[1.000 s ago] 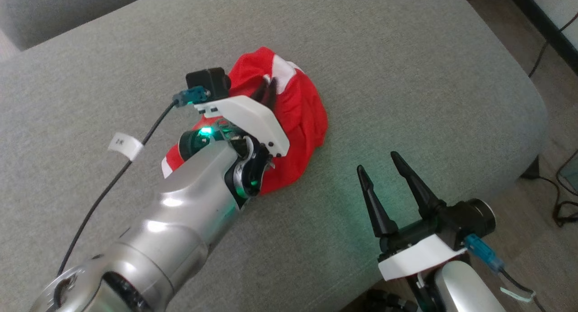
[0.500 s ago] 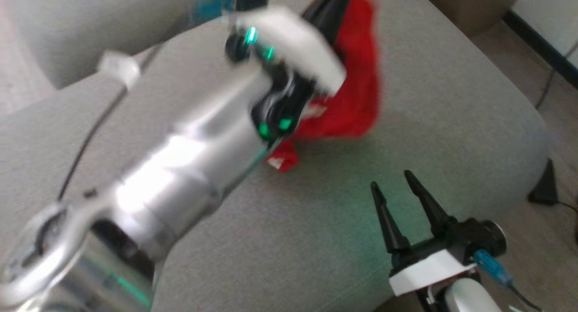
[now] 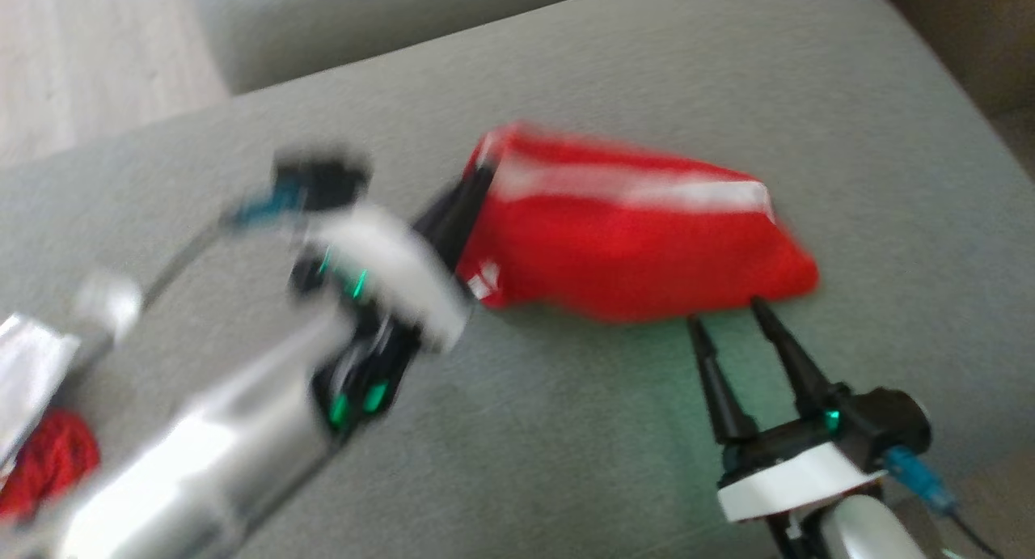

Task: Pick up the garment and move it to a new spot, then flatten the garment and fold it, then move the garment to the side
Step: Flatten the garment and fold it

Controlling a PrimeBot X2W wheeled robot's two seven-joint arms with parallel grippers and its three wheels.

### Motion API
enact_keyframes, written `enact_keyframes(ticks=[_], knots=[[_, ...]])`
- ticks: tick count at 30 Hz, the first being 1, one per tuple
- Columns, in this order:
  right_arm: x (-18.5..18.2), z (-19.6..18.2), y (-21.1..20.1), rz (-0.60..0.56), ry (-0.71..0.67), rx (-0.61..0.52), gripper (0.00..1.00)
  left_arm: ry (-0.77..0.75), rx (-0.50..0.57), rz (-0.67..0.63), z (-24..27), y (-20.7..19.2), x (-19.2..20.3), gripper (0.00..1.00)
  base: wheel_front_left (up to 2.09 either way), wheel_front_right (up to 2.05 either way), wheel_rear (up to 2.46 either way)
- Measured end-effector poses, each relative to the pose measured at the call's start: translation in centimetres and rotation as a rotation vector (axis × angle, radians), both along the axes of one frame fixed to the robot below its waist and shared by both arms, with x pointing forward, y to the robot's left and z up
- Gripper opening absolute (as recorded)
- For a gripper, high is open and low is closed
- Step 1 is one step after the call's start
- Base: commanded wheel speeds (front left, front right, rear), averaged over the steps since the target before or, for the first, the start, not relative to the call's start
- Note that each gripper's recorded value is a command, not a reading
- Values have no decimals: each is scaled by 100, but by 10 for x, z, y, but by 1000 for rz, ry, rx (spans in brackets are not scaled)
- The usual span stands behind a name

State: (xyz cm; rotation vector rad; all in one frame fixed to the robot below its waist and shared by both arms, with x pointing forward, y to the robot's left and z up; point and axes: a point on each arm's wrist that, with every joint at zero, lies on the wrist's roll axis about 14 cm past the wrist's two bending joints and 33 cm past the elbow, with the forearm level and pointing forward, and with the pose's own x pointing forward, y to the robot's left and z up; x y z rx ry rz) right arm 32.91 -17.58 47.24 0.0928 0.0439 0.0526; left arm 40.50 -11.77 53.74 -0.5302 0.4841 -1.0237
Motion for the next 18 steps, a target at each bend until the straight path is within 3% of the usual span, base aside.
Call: enact_keyframes(ticks=[5,13,18], knots=[[13,-8,-4,0,24,79,100,114,98,165,-69,71,-8,0,0,0,0],[27,-25,-2,63,87,159,100,93,148,359,-81,142,9,0,0,0,0],[27,-41,18,175,156,167,100,102,139,419,-80,160,6,0,0,0,0]])
